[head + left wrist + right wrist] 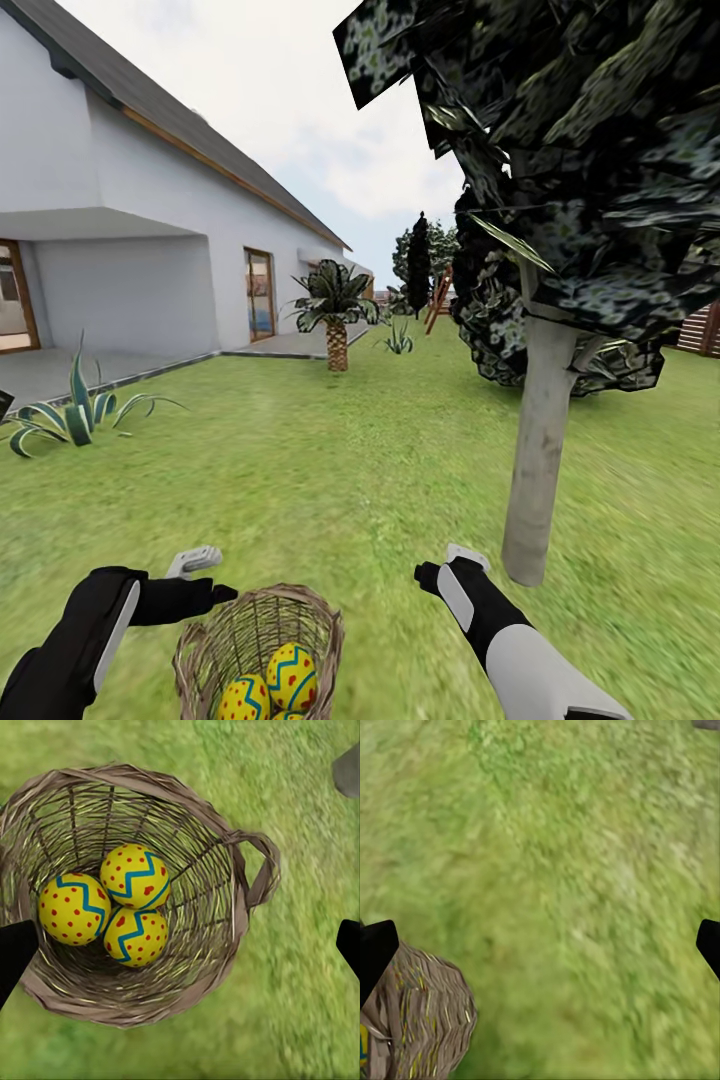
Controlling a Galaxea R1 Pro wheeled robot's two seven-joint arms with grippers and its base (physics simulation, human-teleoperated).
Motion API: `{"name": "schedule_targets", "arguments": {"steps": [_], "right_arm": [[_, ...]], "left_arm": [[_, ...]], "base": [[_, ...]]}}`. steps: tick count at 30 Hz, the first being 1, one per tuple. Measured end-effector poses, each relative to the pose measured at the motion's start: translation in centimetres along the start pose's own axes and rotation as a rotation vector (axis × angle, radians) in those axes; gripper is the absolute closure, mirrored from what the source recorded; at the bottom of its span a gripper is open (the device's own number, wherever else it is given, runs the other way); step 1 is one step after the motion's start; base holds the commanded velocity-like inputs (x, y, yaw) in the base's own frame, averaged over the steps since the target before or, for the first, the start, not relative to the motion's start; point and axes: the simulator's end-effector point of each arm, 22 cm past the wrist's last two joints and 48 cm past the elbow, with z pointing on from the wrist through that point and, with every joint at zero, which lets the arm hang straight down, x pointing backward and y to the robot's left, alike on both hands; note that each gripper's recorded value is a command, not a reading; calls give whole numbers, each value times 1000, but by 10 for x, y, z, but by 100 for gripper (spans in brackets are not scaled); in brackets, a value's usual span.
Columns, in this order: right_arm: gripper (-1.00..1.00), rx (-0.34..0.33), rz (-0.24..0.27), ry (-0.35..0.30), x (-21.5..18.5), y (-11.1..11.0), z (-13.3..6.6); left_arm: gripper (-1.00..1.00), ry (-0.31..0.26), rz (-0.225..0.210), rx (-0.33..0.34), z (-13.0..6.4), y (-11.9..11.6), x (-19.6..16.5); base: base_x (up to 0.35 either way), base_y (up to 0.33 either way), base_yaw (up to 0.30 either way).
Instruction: Take the three Easter eggs out of the wicker basket on the lawn in the garden, then place them on the lawn next to a single tree (choose any tree) so that all three eggs are next to the same tree and none are left in the basket.
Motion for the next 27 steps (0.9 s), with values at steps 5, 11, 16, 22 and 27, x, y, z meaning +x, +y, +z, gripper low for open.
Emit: {"name": "schedule_targets", "arguments": {"steps": [5,11,16,22,27], "right_arm": [[-100,0,0,0,0,0,0],[-100,0,0,0,0,0,0],[-100,0,-5,0,0,0,0],[-100,12,-18,-4,-1,-2,0],[-100,16,-18,-6,-1,-3,0]], "left_arm": [[-100,0,1,1,1,-2,0],[-100,-27,24,-69,3,9,-5],[-100,-74,31,-202,11,22,-11],[-100,-109,22,-271,32,12,-6],[-100,-64,5,-298,73,-11,9]], "base": [[4,4,-1],[0,0,0],[0,0,0],[0,0,0],[0,0,0]]}}
